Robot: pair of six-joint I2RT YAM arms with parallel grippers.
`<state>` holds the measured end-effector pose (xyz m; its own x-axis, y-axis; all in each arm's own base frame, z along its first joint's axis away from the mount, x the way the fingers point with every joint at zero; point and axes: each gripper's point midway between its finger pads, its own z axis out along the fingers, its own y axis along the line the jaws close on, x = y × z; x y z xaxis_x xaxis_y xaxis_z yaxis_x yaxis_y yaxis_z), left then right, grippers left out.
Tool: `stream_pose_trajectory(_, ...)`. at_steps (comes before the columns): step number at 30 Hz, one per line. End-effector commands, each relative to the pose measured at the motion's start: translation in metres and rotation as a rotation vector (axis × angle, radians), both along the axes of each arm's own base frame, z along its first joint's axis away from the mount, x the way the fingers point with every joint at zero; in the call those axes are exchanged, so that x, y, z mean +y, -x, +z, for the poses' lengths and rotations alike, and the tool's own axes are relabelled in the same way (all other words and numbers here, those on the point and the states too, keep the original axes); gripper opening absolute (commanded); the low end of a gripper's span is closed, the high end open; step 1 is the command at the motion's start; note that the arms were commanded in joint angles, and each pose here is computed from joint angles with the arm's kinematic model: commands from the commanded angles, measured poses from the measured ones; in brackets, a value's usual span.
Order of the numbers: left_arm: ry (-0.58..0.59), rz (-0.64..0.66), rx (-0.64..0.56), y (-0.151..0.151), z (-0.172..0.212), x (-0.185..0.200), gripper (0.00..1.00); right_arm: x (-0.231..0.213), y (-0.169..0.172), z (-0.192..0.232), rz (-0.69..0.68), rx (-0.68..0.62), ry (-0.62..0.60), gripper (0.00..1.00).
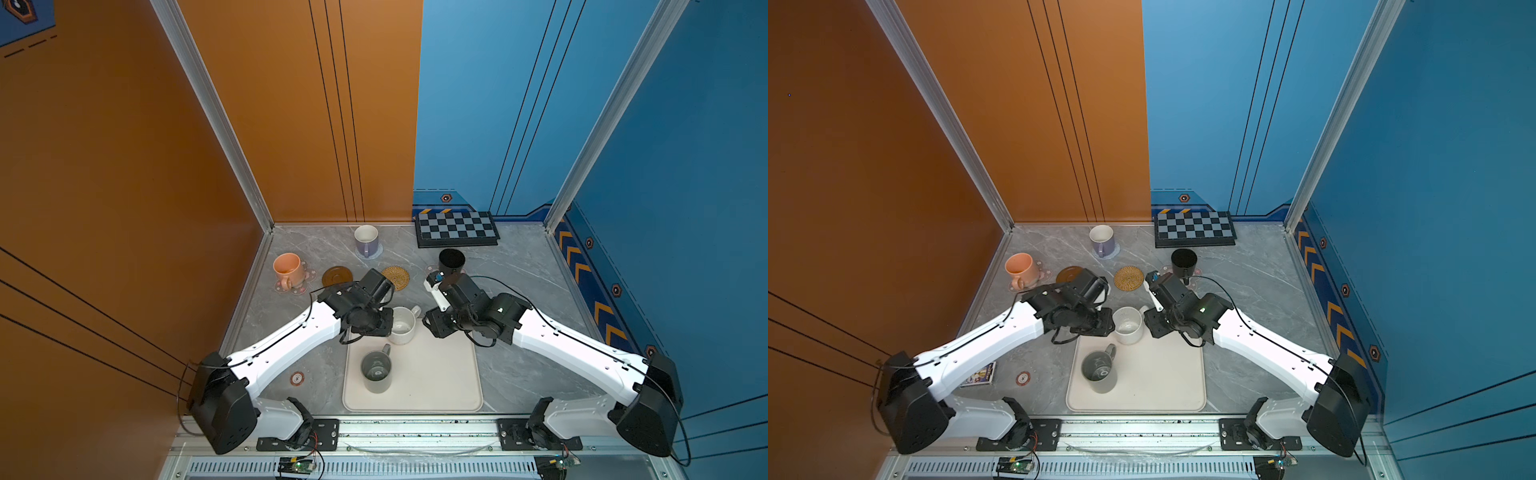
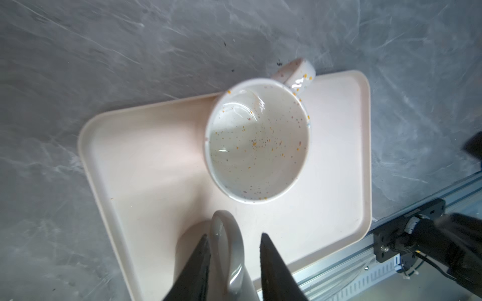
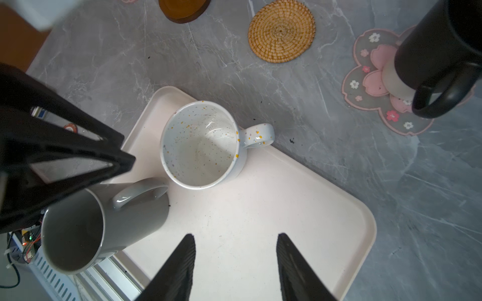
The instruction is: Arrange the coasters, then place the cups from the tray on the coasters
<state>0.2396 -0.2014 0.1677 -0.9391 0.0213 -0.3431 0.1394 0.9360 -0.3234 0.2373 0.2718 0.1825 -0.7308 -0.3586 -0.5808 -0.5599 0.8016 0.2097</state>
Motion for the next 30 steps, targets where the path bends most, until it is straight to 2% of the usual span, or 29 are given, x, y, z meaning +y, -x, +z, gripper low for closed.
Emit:
stream_pose_trajectory(1,-0.043,0.044,0.014,0.015,0.017,0.043,0.34,0.024,0.012,0.01,0.196,-0.033,-0.065,0.54)
stream_pose_trajectory(3,-0.067,0.096,0.011,0.016,0.029,0.067,0.34,0.035,0.021,0.009,0.317,-0.052,-0.045,0.54)
stream_pose_trajectory(7,-0.103,0.173,0.008,0.019,0.05,0.101,0.34,0.034,0.017,-0.002,0.462,-0.158,0.127,0.55)
stream_pose_trajectory(9,-0.095,0.204,0.008,0.019,0.056,0.108,0.34,0.034,0.009,-0.006,0.484,-0.161,0.187,0.56)
stream_pose_trajectory(14,-0.078,0.248,0.021,0.022,0.054,0.109,0.34,0.063,-0.004,-0.011,0.491,-0.133,0.214,0.54)
stream_pose_trajectory(20,-0.065,0.285,0.005,0.033,0.054,0.115,0.34,0.091,0.0,-0.028,0.55,-0.187,0.314,0.53)
stream_pose_trajectory(26,-0.05,0.3,0.007,0.04,0.051,0.118,0.34,0.107,-0.001,-0.028,0.539,-0.204,0.292,0.53)
stream_pose_trajectory(30,-0.052,0.304,0.014,0.043,0.047,0.119,0.34,0.114,0.003,-0.036,0.55,-0.234,0.341,0.53)
